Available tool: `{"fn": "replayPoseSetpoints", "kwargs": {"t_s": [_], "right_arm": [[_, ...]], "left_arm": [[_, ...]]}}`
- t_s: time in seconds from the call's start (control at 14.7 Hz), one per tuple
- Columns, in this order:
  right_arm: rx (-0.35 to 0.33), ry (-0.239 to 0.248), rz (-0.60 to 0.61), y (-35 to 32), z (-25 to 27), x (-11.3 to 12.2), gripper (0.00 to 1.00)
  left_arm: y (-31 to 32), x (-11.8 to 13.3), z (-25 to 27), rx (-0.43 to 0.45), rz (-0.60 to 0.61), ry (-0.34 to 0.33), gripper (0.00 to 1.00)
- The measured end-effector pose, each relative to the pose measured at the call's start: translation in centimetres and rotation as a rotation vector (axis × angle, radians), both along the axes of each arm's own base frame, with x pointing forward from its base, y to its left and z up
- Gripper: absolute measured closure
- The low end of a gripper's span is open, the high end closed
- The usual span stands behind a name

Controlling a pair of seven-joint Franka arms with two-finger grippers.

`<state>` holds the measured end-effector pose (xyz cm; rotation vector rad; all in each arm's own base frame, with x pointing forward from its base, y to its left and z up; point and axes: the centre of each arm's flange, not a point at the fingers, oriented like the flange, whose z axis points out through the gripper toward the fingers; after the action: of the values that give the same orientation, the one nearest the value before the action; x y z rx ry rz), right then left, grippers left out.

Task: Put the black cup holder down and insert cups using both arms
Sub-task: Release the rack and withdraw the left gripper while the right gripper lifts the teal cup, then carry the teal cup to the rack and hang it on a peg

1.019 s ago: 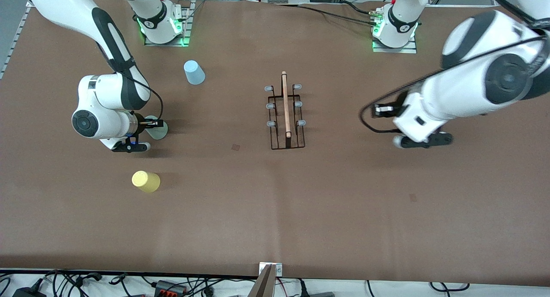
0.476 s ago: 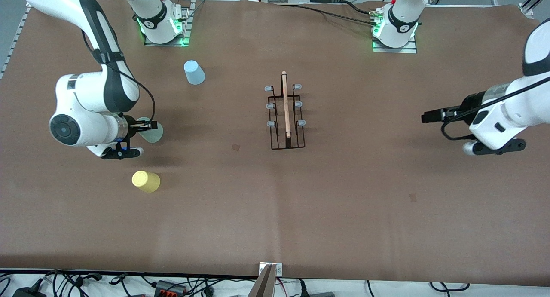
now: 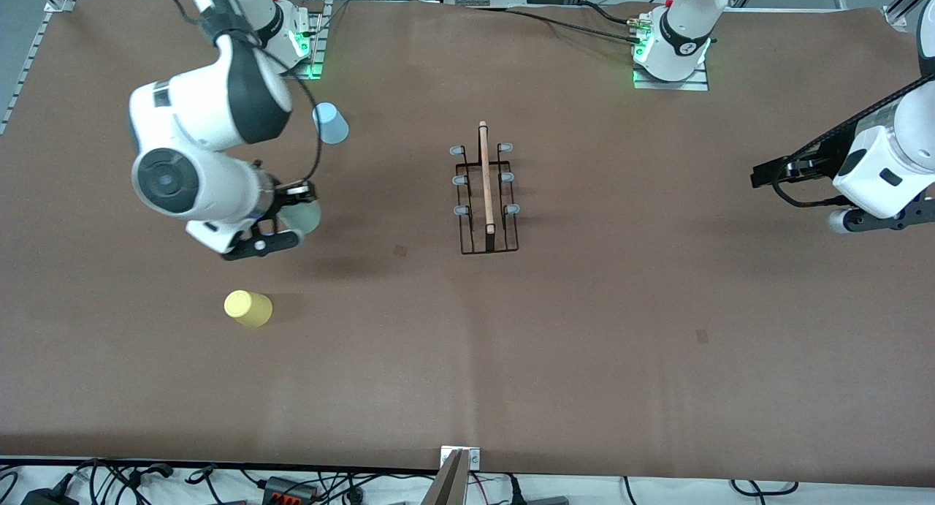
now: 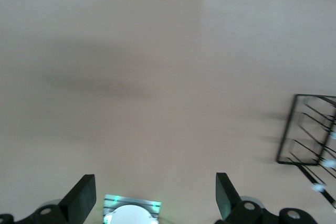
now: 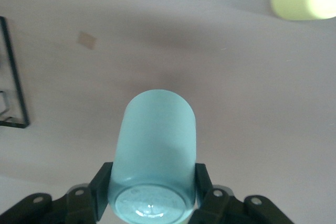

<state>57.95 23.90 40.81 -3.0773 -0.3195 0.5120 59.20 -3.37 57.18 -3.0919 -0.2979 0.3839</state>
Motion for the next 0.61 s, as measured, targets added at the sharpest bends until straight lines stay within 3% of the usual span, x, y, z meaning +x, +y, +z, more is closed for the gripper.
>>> {"fn": "replayPoseSetpoints", "kwargs": {"t_s": [0.2, 0.61], "right_arm": [[-0.019, -0.013, -0.009, 5.7, 0.6, -2.4, 0.33], [0.020, 0.028, 0.013, 13.2, 0.5, -7.0, 0.33]], "left_arm": [[2.8, -1.0, -1.6, -0.002, 0.039, 0.001, 0.00], [5.4, -2.6, -1.7, -0.029, 0.016, -0.016, 0.00]]}}
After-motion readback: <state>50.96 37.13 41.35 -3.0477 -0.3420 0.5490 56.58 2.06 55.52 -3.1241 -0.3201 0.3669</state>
